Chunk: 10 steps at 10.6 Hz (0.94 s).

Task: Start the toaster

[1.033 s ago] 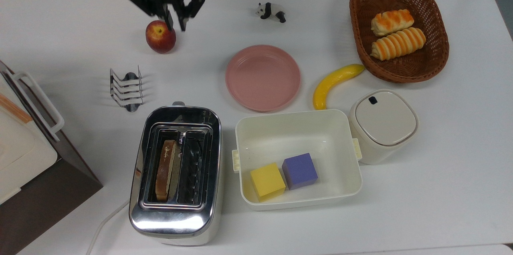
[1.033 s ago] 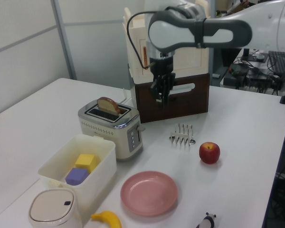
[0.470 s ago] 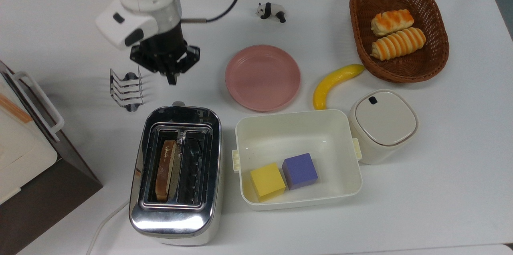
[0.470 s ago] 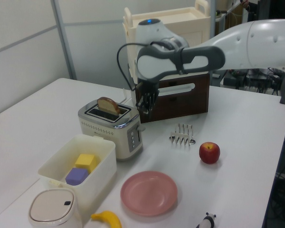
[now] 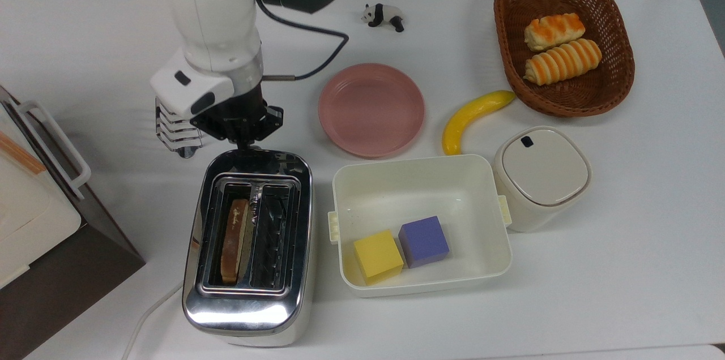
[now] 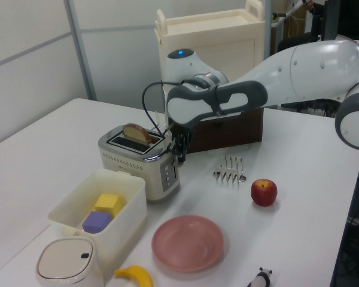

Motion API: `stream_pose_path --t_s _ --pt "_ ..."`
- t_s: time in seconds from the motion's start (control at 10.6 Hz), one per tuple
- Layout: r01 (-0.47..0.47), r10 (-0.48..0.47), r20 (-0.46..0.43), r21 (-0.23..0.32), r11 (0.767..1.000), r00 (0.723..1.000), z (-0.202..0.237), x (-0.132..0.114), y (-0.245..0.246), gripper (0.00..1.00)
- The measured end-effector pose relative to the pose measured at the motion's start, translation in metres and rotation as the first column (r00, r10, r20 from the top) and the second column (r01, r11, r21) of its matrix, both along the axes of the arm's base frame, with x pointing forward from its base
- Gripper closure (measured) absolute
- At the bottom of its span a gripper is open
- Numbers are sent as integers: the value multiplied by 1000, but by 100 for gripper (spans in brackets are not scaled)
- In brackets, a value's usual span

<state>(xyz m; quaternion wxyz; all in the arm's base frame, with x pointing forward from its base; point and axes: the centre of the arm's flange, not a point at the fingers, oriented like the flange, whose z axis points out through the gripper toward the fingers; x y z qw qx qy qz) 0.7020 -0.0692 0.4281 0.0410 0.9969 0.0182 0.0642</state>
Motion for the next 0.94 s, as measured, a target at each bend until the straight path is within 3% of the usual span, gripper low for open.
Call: stream_pose_path --t_s 0.38,0.94 --pt "-29 27 -30 -42 999 999 -42 9 4 99" --pt "-38 37 -17 -55 998 999 -33 10 6 99"
